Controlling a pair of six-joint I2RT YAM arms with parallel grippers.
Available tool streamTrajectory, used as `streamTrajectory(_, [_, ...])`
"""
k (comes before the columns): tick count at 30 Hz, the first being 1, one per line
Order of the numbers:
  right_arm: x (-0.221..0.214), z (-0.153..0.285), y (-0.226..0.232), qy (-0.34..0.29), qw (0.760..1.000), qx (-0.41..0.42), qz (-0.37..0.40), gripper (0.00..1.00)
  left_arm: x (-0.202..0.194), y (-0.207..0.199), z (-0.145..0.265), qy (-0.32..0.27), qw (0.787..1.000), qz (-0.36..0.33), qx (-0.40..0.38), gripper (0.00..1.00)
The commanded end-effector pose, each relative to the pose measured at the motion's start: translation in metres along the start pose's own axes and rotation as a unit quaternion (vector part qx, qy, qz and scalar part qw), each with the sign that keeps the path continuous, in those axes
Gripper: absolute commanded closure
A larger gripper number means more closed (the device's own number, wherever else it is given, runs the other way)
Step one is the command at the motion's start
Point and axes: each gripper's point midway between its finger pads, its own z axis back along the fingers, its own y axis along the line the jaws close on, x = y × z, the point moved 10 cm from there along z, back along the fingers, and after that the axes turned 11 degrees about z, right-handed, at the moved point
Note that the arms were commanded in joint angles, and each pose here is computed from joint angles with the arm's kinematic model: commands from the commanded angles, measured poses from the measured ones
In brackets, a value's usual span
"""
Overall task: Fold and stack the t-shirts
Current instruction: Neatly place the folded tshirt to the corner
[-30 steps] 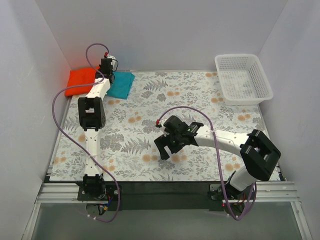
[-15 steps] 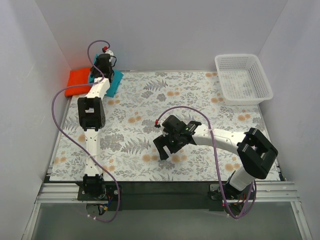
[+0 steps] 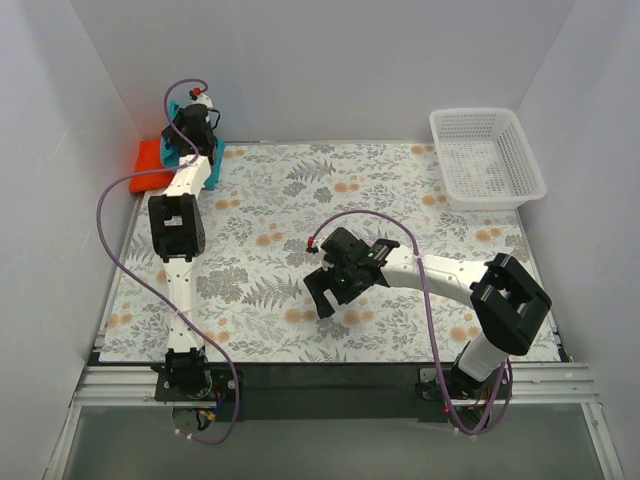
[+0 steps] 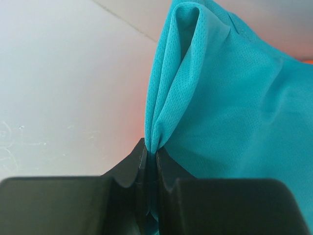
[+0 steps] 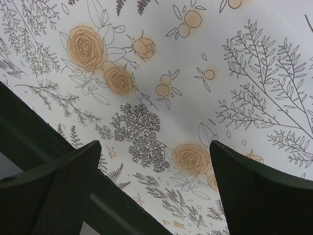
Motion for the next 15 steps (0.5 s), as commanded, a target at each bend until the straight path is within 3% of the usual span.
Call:
streamTrajectory(1, [0.014,0.007,0.002,-0.019,1.000,0.006,0.008,0.02,0.019,0.045,-0.009,-0.022,0.998,0.038,0.054,1.00])
streamTrajectory(8, [0.015,0.006,0.002,-0.017,1.000,0.010,0.008,0.02,-0.001,0.038,-0.024,-0.026,0.998,0.047,0.038,1.00])
streamTrajectory(12, [0.016,0.005,0.003,-0.014,1.000,0.014,0.008,0.02,-0.024,0.026,-0.032,-0.009,0.998,0.059,0.026,0.73])
streamTrajectory(15, [0.015,0.003,0.002,-0.010,1.000,0.015,0.008,0.02,-0.036,0.017,-0.035,0.000,0.997,0.069,0.020,0.62])
